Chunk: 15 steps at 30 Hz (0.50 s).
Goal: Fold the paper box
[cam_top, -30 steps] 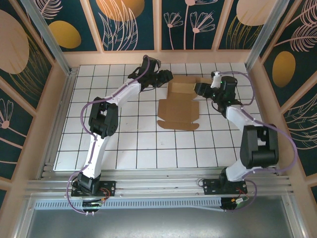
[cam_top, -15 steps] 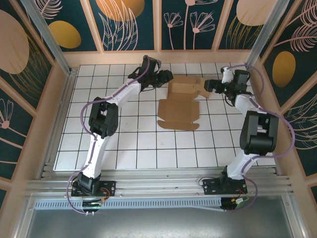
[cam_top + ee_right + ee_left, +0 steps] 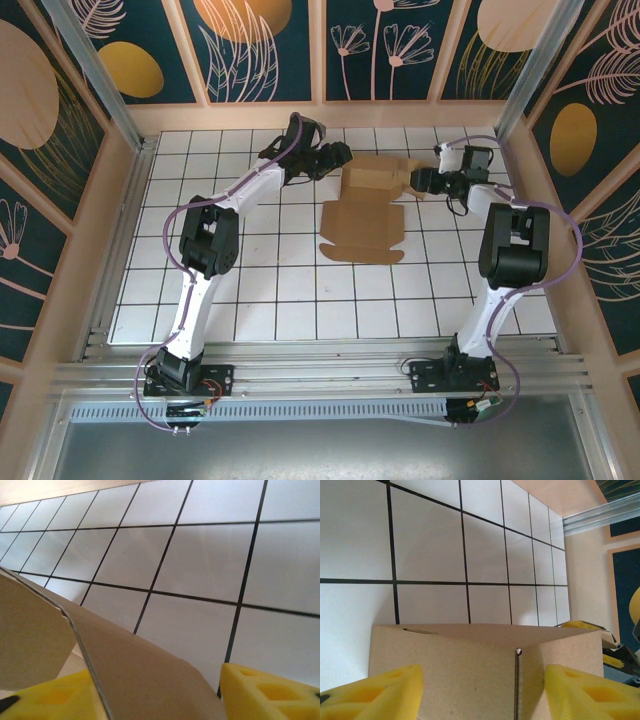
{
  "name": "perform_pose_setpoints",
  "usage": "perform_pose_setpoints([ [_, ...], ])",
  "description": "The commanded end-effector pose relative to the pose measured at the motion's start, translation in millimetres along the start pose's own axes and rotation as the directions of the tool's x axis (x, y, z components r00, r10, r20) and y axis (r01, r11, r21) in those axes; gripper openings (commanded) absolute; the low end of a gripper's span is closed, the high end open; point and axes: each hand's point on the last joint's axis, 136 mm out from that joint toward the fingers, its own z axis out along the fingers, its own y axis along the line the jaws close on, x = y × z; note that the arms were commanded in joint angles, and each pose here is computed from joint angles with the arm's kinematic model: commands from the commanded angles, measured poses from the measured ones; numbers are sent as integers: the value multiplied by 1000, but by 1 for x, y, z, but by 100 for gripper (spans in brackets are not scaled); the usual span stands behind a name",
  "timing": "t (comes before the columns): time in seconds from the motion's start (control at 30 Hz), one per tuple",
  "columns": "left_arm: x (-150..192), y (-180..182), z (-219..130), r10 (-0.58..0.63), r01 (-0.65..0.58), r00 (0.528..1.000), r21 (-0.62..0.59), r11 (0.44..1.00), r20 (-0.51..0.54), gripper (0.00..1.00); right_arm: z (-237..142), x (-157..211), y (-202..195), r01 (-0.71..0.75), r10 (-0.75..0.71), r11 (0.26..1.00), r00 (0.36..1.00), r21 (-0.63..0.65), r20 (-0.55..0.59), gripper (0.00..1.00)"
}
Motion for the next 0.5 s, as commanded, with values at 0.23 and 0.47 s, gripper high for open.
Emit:
perform_pose_setpoints([
  [0.23,45,27,5,-57,50,989,-51,997,-139,73,1,7,3,-12,12,1000,1000,9,-25,34],
  [0.47,38,14,2,-25,24,992,-10,1000,-124,76,2,6,11,17,-17,1000,999,14,-30,29],
])
